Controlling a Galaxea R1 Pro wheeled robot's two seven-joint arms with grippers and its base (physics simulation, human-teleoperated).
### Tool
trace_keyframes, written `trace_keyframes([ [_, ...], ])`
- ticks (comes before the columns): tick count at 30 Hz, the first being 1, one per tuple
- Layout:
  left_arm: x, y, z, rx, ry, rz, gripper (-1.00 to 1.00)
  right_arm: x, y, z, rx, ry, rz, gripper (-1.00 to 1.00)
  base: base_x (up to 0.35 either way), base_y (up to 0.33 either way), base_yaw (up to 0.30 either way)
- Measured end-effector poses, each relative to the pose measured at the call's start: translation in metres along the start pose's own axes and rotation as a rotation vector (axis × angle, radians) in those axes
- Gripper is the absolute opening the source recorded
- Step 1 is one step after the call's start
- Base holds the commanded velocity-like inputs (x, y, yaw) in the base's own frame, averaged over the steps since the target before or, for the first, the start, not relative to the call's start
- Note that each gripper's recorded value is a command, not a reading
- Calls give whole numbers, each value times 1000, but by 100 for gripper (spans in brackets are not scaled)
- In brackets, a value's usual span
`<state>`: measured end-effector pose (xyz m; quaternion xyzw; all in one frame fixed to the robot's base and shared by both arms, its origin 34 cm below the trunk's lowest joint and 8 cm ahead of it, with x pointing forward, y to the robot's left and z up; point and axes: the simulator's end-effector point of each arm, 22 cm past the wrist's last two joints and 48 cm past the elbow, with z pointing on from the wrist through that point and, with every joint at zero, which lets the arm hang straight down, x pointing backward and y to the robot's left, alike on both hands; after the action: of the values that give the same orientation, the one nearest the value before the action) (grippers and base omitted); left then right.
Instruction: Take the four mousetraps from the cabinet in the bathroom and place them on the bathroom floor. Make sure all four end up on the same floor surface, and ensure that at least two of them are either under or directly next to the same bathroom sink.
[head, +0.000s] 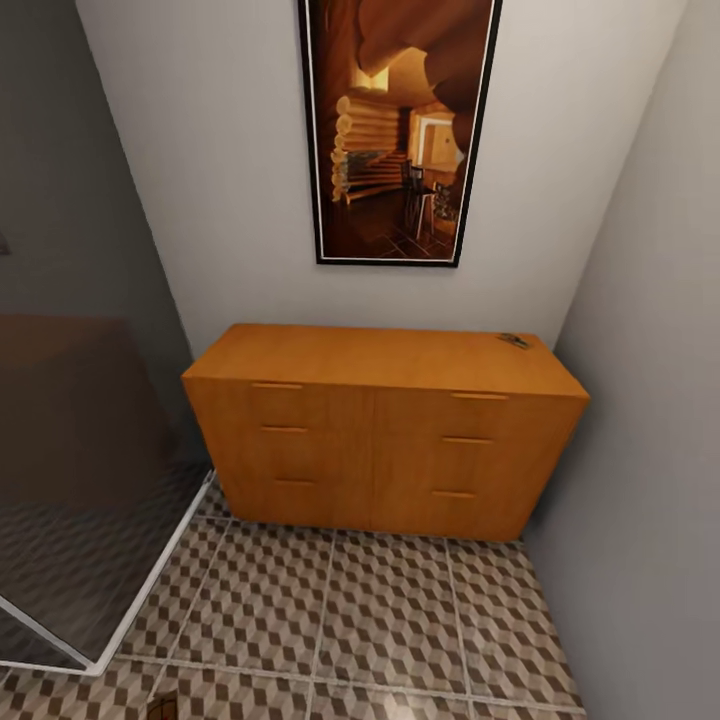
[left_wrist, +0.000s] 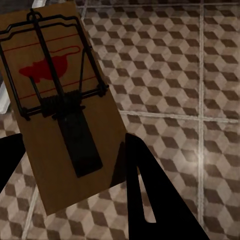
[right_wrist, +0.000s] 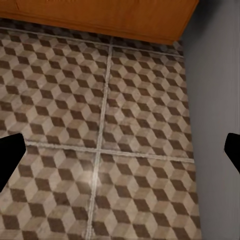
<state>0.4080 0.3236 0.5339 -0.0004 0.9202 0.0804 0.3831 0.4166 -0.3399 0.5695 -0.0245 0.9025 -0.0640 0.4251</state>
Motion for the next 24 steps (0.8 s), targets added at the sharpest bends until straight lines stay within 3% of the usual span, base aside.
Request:
trace_keyframes([
  [8, 1, 0, 0, 0, 1, 1, -100, 0, 0, 0, 0, 0, 0, 100, 84, -26, -148],
  [18, 24, -3, -9, -2, 70, 10, -100, 0, 0, 0, 0, 0, 0, 100, 2, -1, -16],
  [20, 33, -1, -12, -5, 99, 15, -100, 0, 0, 0, 0, 0, 0, 100, 0, 0, -1],
  [24, 75, 9, -33, -11, 210, 35, -100, 0, 0, 0, 0, 0, 0, 100, 0, 0, 0],
])
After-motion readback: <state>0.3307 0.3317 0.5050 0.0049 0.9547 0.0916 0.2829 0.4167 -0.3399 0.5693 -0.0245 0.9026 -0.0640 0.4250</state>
